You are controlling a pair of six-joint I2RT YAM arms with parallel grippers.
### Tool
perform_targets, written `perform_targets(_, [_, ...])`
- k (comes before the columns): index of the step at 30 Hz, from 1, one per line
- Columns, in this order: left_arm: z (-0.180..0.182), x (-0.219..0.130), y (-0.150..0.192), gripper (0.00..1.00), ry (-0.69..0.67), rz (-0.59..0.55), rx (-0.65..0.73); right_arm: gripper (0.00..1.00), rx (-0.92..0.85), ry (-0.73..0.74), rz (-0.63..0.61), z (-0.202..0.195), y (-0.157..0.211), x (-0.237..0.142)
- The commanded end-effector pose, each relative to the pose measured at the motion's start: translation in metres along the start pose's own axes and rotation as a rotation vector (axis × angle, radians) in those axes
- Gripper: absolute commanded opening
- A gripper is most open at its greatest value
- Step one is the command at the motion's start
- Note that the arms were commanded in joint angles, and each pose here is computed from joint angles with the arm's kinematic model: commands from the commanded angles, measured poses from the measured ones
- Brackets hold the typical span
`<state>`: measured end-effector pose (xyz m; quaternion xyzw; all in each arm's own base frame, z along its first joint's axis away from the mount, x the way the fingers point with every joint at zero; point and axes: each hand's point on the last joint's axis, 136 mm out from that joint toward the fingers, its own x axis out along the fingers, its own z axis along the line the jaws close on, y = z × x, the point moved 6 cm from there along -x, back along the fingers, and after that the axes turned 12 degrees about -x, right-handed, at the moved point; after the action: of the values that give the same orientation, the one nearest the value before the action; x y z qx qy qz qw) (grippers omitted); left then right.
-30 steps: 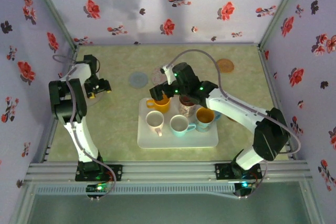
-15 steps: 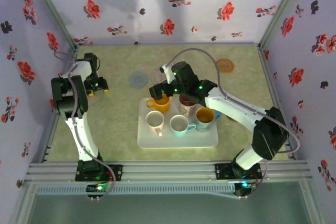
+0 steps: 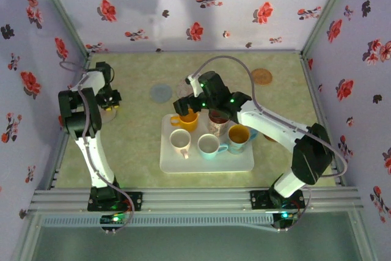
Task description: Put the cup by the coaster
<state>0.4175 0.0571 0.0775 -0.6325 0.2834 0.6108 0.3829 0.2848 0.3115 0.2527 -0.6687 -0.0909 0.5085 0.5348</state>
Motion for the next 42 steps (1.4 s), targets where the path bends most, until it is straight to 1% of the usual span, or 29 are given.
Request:
perform_targets(1, [-0.009, 0.016, 0.007, 0.11, 0.064, 0.044, -0.024, 0.99, -0.012, 0.013, -0.003, 0.001, -0.007, 0.000])
perform_targets(2, [-0.011, 0.015, 0.008, 0.06, 0.079, 0.050, -0.022, 0.99, -0.011, 0.015, -0.003, 0.000, -0.007, -0.001])
perform_targets(5, [-0.017, 0.011, 0.006, 0.00, 0.123, 0.052, -0.021, 0.99, -0.014, 0.020, -0.001, 0.000, -0.007, -0.002])
perform_targets(11, [-0.031, 0.001, -0.001, 0.00, 0.181, 0.051, -0.010, 0.99, -0.014, 0.020, -0.003, 0.000, -0.008, -0.002])
perform_targets(20, [-0.058, -0.012, -0.006, 0.00, 0.214, 0.033, 0.034, 0.99, -0.015, 0.021, -0.008, 0.000, -0.008, -0.002])
perform_targets(26, [-0.075, -0.011, -0.008, 0.00, 0.238, 0.053, 0.056, 0.99, -0.015, 0.022, -0.009, 0.000, -0.007, -0.003])
perform_targets(32, [-0.096, -0.017, -0.009, 0.00, 0.260, 0.030, 0.094, 0.99, -0.013, 0.031, -0.008, -0.001, -0.004, -0.003])
perform_targets(42, [-0.117, -0.017, -0.014, 0.00, 0.277, 0.029, 0.118, 0.99, -0.018, 0.038, 0.001, -0.002, -0.002, -0.002])
